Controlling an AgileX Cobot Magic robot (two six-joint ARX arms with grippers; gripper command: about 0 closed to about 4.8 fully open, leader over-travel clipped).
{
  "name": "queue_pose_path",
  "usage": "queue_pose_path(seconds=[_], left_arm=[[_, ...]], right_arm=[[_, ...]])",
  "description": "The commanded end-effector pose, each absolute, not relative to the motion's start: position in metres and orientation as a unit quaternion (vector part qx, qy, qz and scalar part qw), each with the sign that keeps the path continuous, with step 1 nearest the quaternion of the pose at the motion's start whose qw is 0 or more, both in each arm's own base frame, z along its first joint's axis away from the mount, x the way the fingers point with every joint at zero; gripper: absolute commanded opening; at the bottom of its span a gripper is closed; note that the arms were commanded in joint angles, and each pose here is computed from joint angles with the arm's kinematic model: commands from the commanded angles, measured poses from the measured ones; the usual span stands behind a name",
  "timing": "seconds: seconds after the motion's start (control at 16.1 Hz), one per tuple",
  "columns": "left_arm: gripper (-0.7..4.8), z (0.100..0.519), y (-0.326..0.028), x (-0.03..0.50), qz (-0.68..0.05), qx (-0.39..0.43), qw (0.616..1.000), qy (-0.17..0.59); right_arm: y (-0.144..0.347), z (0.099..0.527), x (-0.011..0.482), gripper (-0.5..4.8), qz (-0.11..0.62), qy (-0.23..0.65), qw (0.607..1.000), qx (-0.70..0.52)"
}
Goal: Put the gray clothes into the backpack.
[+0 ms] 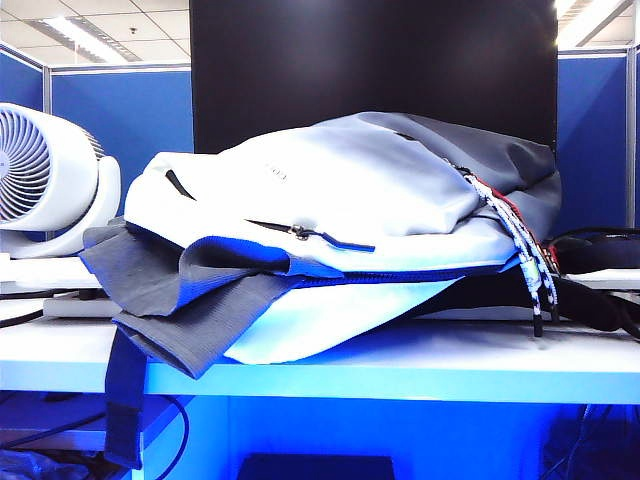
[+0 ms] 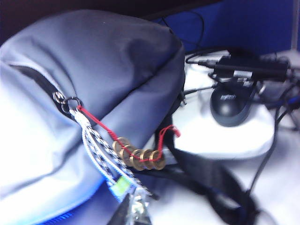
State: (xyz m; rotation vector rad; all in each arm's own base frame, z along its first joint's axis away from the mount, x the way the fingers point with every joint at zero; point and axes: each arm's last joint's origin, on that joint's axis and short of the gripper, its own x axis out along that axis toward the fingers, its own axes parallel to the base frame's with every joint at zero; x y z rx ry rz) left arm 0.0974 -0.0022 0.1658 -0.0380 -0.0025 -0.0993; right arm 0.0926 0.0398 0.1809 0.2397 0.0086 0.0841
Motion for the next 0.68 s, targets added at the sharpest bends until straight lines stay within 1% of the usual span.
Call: queue_pose_path(seconds=[0.06, 0.19, 0.37, 0.68], left_arm=[[-0.04, 0.167, -0.002, 0.097, -0.052, -0.017, 0.998, -0.009], [-0.04, 0.167, -0.002, 0.097, -0.052, -0.017, 0.998, -0.009], [-0.04, 0.167, -0.002, 0.097, -0.052, -0.017, 0.998, -0.008], [-0.04, 0.167, -0.002, 0.097, -0.054, -0.017, 0.998, -0.008]], right_arm=[[0.037, 0.178, 0.088, -0.01, 0.041, -0.022, 0.998, 0.035], [0.033, 0.172, 0.089, -0.01, 0.038, -0.027, 0.998, 0.041], [0.025, 0.165, 0.094, -0.01, 0.067, -0.006, 0.997, 0.033], [0.013, 0.162, 0.097, -0.01, 0.008, 0.011, 1.0, 0.026]])
